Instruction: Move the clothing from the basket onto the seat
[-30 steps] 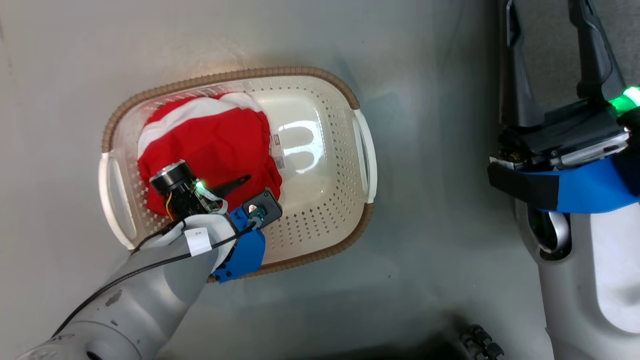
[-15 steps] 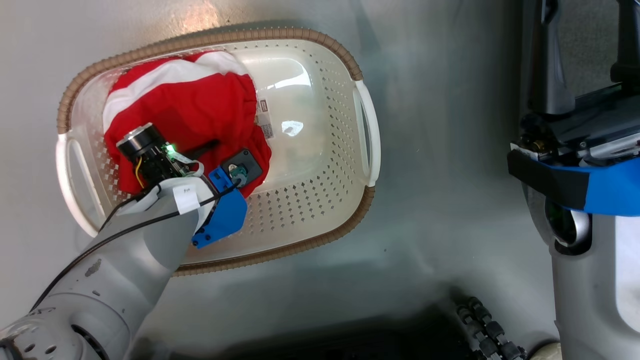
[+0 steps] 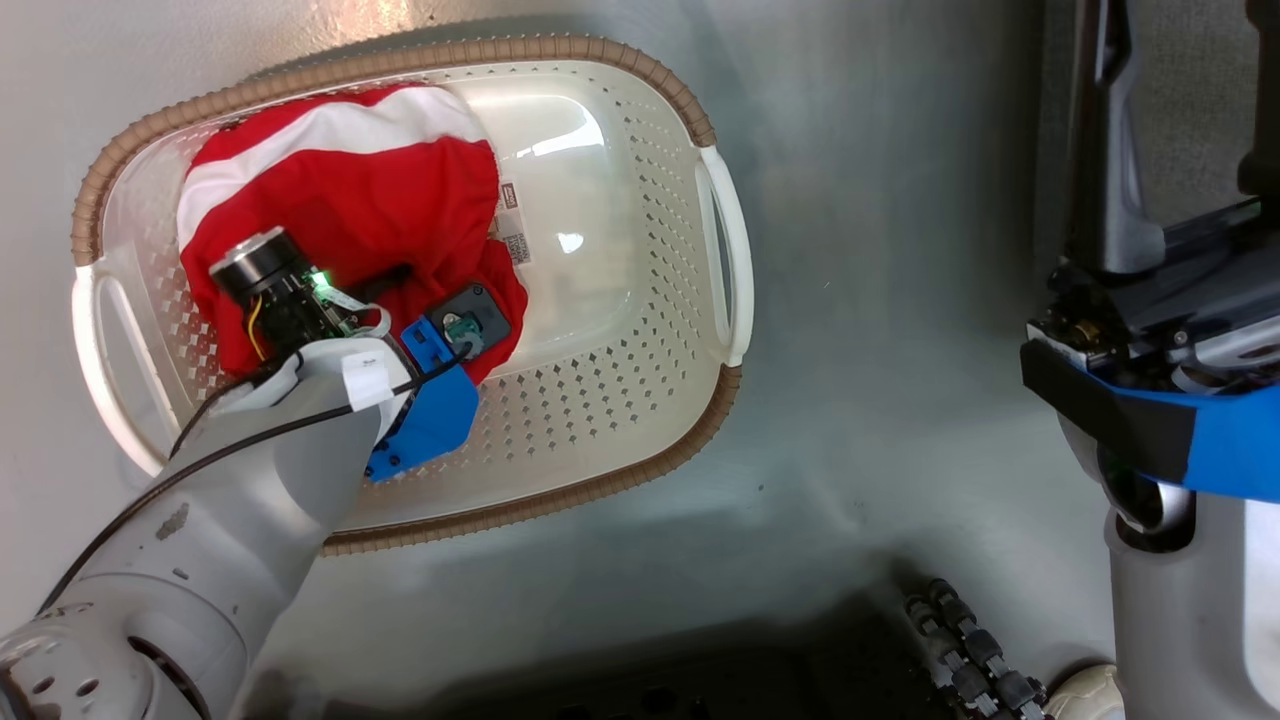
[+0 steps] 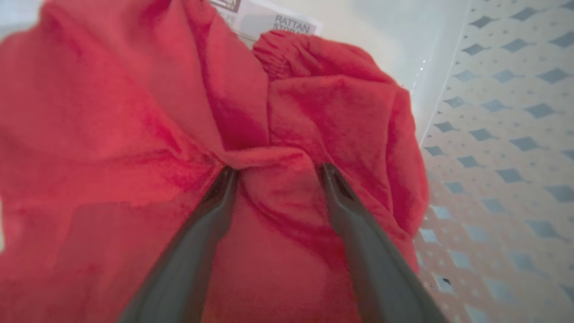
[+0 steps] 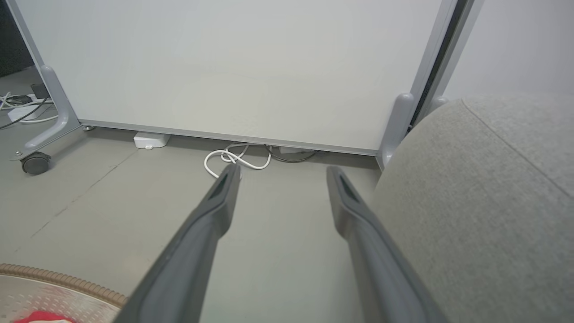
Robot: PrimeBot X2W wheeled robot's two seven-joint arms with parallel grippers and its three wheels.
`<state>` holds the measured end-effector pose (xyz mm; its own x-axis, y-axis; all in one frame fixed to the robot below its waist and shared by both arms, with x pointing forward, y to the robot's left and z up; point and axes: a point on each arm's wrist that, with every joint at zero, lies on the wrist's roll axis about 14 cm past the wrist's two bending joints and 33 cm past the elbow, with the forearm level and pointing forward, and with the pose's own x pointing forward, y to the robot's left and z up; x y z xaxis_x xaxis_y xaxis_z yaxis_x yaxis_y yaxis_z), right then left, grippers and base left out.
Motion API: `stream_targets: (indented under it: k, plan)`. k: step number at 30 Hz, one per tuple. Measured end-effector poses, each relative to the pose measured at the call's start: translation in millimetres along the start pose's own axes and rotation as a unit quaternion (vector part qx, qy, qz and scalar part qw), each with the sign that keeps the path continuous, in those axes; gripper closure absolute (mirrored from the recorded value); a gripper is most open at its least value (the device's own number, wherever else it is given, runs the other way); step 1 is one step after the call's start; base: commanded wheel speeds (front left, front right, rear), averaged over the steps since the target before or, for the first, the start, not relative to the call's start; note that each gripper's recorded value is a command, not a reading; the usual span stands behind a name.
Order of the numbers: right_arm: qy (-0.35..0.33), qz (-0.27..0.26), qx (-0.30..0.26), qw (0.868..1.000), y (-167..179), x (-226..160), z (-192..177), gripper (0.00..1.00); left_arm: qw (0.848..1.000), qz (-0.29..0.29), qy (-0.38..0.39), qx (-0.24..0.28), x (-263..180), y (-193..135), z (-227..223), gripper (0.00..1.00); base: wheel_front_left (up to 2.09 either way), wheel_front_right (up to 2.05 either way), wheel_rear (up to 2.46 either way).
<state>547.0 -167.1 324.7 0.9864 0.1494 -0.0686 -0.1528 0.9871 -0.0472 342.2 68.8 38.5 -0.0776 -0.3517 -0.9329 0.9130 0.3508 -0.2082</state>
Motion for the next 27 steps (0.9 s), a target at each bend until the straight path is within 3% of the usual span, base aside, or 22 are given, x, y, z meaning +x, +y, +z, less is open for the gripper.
stream_targets:
  k: [1, 2, 3, 15, 27]
  plan:
    - [-0.001, -0.001, 0.000, 1.000, -0.4, -0.5, 0.6, 0.00, 1.000, 0.002, 0.001, 0.008, -0.1, 2.2, -0.2, 0.28, 0.00, 0.00, 0.00]
    - [0.000, -0.001, 0.000, 1.000, -0.5, -1.1, 0.4, 0.00, 1.000, 0.005, 0.001, 0.013, -0.5, 4.7, 0.5, 0.72, 0.00, 0.00, 0.00]
    - [0.000, -0.001, 0.000, 1.000, -0.6, -1.2, 0.2, 0.00, 1.000, 0.006, -0.001, 0.011, -0.7, 5.7, 1.2, 1.00, 0.00, 0.00, 0.00]
    - [-0.015, -0.002, 0.006, 1.000, 0.8, 4.8, 10.1, 0.00, 0.998, 0.022, -0.053, -0.005, -11.9, 15.6, 26.2, 1.00, 0.00, 0.00, 0.00]
    - [-0.052, 0.005, 0.010, 0.999, 9.3, 8.2, 56.4, 0.00, 0.986, 0.065, -0.146, -0.054, -67.0, 17.9, 70.2, 1.00, 0.00, 0.00, 0.00]
